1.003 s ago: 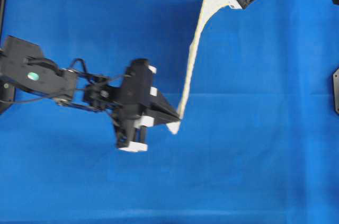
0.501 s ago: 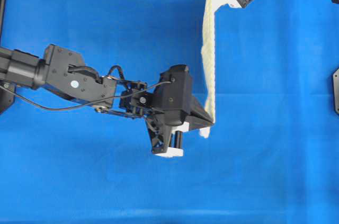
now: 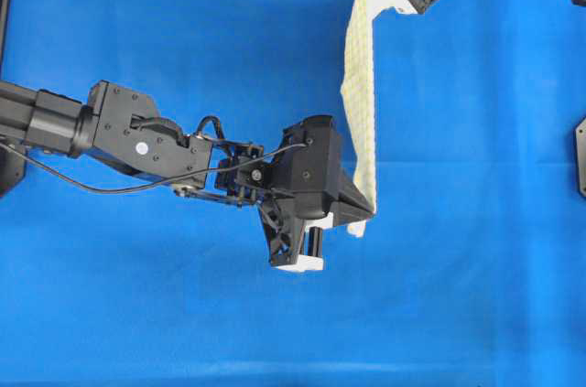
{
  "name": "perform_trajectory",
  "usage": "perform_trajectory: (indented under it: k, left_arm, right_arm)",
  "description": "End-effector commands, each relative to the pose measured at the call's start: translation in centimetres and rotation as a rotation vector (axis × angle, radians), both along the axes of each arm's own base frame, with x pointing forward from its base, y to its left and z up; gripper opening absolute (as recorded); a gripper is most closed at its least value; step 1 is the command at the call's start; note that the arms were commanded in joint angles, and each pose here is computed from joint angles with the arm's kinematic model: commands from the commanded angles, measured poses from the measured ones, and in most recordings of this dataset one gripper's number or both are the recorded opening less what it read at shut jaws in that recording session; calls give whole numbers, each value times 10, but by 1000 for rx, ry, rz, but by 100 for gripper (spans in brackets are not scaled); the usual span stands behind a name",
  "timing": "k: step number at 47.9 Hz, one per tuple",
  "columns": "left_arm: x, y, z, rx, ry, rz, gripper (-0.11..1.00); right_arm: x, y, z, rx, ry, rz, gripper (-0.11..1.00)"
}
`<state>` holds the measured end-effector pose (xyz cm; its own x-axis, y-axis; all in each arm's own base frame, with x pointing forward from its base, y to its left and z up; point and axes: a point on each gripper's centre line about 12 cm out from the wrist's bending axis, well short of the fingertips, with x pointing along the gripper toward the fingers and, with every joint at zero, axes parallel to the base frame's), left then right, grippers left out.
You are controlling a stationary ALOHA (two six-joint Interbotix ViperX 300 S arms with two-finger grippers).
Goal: Fold the yellow towel.
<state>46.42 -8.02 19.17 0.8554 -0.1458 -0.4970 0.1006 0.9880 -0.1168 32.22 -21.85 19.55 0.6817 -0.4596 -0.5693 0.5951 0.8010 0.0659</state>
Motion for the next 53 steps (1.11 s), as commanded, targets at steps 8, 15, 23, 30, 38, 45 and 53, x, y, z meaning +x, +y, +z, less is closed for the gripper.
perform_trajectory:
  k: [8, 15, 23, 30, 38, 45, 53]
  left_arm:
    - [-16, -17, 8, -6, -16, -41, 1]
    - [-29, -19, 5, -8, -20, -49, 1]
    - [-45, -17, 4, -23, -6, -41, 1]
    - [-55, -15, 2, -38, 8, -33, 1]
    - [-60, -15, -1, -38, 17, -34, 1]
    - [-60, -15, -2, -33, 21, -37, 1]
    - [-59, -15, -6, -31, 30, -36, 1]
  right_arm:
    - [11, -22, 17, -32, -30, -21, 3]
    - [24, -23, 14, -33, -24, -1, 3]
    - [36, -25, 12, -34, -23, 12, 3]
    - [47, -24, 11, -37, -26, 28, 3]
    - [54, -21, 9, -32, -20, 43, 3]
    - [58, -19, 5, -26, -6, 55, 3]
    - [60, -14, 1, -25, 19, 78, 3]
